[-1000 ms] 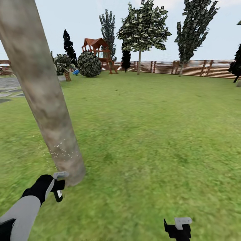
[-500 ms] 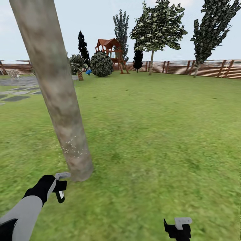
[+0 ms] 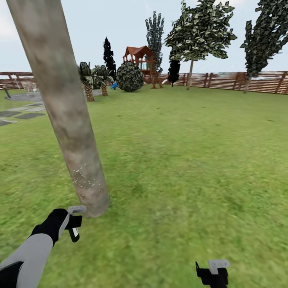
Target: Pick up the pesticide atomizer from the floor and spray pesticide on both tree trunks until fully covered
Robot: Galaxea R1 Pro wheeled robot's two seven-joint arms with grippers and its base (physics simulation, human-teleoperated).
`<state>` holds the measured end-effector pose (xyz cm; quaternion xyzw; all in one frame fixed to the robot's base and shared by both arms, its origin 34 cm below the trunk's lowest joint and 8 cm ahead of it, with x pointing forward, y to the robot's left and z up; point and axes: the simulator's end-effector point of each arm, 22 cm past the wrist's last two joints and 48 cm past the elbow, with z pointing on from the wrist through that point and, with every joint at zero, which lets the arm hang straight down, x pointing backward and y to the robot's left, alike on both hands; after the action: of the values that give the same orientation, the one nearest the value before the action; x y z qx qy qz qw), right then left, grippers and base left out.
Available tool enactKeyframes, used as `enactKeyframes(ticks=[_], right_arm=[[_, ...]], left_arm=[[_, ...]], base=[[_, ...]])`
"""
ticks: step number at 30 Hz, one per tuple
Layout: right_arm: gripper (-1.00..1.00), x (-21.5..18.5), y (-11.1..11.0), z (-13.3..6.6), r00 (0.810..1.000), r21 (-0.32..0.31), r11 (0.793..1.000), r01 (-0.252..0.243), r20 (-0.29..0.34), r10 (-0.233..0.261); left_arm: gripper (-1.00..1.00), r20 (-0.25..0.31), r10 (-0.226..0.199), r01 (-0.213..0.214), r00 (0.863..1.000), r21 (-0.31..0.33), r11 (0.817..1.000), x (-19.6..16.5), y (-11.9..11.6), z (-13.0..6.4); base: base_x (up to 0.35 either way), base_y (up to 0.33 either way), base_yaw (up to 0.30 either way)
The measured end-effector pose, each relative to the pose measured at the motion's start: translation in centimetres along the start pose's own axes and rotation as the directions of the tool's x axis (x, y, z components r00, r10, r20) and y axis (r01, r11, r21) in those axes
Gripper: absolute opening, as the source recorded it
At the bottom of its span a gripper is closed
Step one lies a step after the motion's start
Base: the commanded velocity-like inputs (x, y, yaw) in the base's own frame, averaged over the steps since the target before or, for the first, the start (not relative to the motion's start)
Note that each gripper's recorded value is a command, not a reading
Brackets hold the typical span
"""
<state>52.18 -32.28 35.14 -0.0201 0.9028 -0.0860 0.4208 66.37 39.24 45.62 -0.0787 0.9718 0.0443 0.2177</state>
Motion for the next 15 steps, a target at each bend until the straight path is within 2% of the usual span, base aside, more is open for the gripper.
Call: enactKeyframes(ticks=[3,12,15], right_arm=[[1.0,0.0,-0.04,0.0,1.0,0.001,1.0,0.0,0.0,0.0],[1.0,0.01,-0.03,0.0,1.0,0.0,1.0,0.0,0.0,0.0],[1.0,0.01,0.04,0.0,1.0,0.0,1.0,0.0,0.0,0.0]], left_arm=[[-1.0,-0.003,0.002,-0.002,1.0,0.002,1.0,0.14,-0.18,0.06],[-1.0,0.005,0.0,0.0,1.0,0.002,1.0,-0.16,-0.14,-0.03],[-1.0,0.006,-0.001,0.001,1.0,0.001,1.0,-0.2,-0.12,-0.04]], base=[[0.237,-0.189,0.15],[0.183,-0.223,0.007],[0.132,-0.252,0.096]])
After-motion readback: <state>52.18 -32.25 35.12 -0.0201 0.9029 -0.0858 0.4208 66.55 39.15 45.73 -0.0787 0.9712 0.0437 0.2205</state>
